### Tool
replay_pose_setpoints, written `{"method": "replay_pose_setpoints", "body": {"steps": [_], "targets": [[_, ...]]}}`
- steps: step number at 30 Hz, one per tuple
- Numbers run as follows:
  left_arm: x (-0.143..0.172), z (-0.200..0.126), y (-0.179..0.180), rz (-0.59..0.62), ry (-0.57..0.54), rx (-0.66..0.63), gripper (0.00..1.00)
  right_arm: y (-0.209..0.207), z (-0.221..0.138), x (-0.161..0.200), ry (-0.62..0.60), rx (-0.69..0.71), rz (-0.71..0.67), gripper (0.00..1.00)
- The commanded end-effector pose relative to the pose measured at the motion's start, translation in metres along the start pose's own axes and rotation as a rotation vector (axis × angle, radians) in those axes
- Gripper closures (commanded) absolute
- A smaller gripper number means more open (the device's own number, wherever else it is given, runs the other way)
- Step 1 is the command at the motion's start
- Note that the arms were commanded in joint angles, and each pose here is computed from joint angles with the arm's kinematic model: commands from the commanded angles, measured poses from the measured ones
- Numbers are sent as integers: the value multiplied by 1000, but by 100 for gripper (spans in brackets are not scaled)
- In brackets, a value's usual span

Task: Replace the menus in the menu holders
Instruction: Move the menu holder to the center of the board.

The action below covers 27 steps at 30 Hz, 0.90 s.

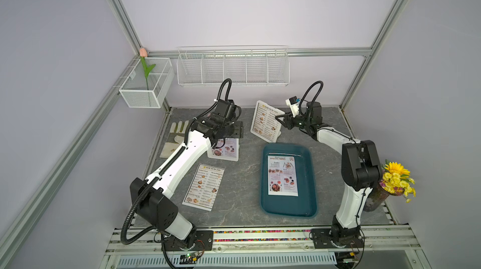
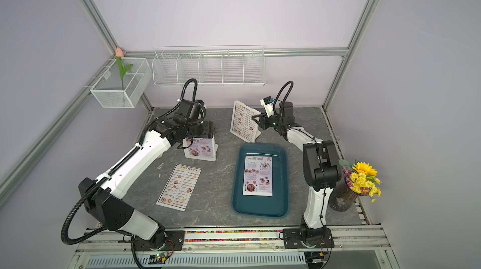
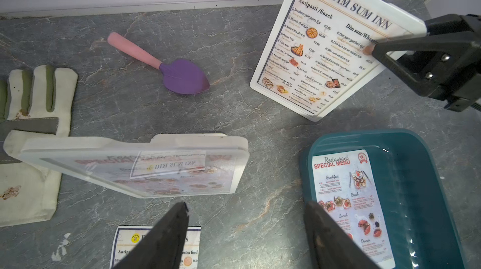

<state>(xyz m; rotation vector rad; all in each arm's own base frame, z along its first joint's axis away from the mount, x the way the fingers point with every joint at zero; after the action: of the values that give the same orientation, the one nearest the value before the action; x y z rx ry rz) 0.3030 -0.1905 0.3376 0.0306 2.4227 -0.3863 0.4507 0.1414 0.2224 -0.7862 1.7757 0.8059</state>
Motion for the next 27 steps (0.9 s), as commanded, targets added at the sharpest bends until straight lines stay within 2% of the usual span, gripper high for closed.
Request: {"method": "replay_pose_setpoints", "body": {"steps": [1, 6, 11, 18, 27], "targets": [[-1, -7, 5, -15, -34, -21, 27, 13, 6, -7, 8, 2, -19, 74], [-3, -11, 17, -87, -69, -124, 27, 30, 14, -10, 39, 90, -19, 82], [-4, -19, 29, -139, -102, -181, 27, 46, 18, -12, 13, 182, -5, 84], [3, -34, 41, -178, -147, -204, 27, 87, 28, -7, -16, 312, -13, 88], [22, -46, 52, -187, -152, -208, 27, 136, 41, 0, -17, 491, 46, 89]]}}
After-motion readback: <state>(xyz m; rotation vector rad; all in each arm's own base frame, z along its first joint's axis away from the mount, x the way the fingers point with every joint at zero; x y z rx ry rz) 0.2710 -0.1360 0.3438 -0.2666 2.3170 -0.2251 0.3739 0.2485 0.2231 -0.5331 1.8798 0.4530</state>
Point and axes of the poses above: each gripper's point midway between its finger pads, its own z axis out along the fingers, its own y axis along the line the jaws close on, x = y × z, the point moved 10 cm from there along -z, back along the fingers, and after that the axes turned 11 degrees about -z, right-handed, at the moved point
